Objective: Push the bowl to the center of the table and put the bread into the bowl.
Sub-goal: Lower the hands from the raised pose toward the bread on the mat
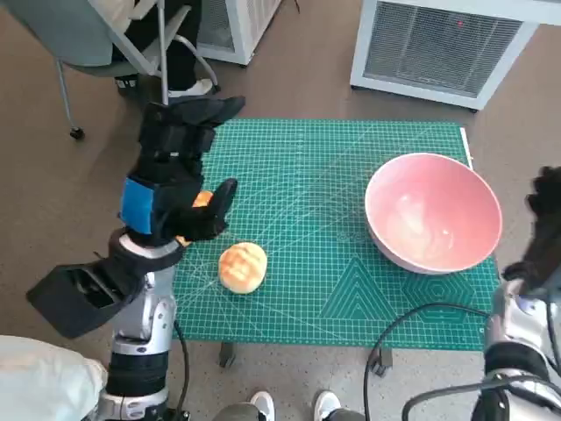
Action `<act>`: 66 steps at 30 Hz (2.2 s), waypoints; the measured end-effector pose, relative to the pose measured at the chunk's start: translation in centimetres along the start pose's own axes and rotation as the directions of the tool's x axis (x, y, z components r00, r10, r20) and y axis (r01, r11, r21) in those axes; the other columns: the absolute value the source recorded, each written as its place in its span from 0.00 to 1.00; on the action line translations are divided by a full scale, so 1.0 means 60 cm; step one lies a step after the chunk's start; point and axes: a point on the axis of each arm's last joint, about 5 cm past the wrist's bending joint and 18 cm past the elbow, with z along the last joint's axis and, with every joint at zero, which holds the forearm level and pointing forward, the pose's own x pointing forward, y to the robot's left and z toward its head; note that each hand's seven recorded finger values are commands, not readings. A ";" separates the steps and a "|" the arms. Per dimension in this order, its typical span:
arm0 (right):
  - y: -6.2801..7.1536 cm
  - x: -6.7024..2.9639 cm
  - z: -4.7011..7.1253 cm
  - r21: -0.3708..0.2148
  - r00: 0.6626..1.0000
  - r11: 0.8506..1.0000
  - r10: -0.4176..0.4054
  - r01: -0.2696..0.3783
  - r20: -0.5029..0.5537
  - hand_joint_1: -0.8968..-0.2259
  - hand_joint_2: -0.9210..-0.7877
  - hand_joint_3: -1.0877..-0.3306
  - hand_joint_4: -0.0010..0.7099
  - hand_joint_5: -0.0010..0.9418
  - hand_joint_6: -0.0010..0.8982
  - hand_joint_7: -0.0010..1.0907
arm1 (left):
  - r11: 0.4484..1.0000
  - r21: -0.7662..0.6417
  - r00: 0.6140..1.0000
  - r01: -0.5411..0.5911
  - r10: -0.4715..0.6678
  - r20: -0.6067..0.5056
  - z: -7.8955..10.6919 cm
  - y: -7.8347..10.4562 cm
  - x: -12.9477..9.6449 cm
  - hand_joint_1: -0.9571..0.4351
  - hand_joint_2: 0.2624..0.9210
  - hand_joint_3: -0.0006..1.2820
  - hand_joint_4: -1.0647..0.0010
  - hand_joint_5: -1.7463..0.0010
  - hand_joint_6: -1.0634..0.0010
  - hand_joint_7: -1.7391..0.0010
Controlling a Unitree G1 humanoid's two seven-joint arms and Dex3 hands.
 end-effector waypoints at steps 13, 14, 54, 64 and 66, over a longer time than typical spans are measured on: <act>0.033 -0.009 -0.018 0.036 0.984 0.995 0.094 -0.090 -0.154 0.89 0.00 0.72 0.59 0.01 0.25 0.44 | 0.999 0.032 0.999 -0.033 0.033 0.005 0.015 0.011 -0.012 0.49 0.67 0.55 1.00 0.50 1.00 0.35; 0.035 -0.010 -0.018 0.042 0.982 0.995 0.101 -0.096 -0.159 0.89 0.00 0.73 0.59 0.01 0.25 0.44 | 0.999 0.034 0.999 -0.036 0.036 0.005 0.015 0.011 -0.013 0.49 0.67 0.55 1.00 0.50 1.00 0.35; 0.169 -0.023 0.007 0.178 0.913 0.912 0.391 -0.369 -0.113 0.92 0.00 0.78 0.61 0.01 0.24 0.51 | 0.980 0.173 0.993 -0.098 0.107 -0.046 0.034 0.032 -0.037 0.49 0.83 0.34 0.91 0.56 0.90 0.43; 0.186 -0.020 0.020 0.171 0.902 0.901 0.420 -0.400 -0.102 0.95 0.00 0.75 0.61 0.00 0.23 0.51 | 0.880 0.473 0.948 -0.049 0.190 -0.255 0.043 0.055 -0.039 0.46 0.98 0.12 0.66 0.89 0.73 0.65; 0.186 -0.017 0.024 0.159 0.903 0.901 0.420 -0.403 -0.094 0.94 0.00 0.75 0.61 0.00 0.23 0.51 | 0.849 0.528 0.932 -0.027 0.212 -0.293 0.046 0.060 -0.040 0.46 0.99 0.10 0.64 0.92 0.70 0.69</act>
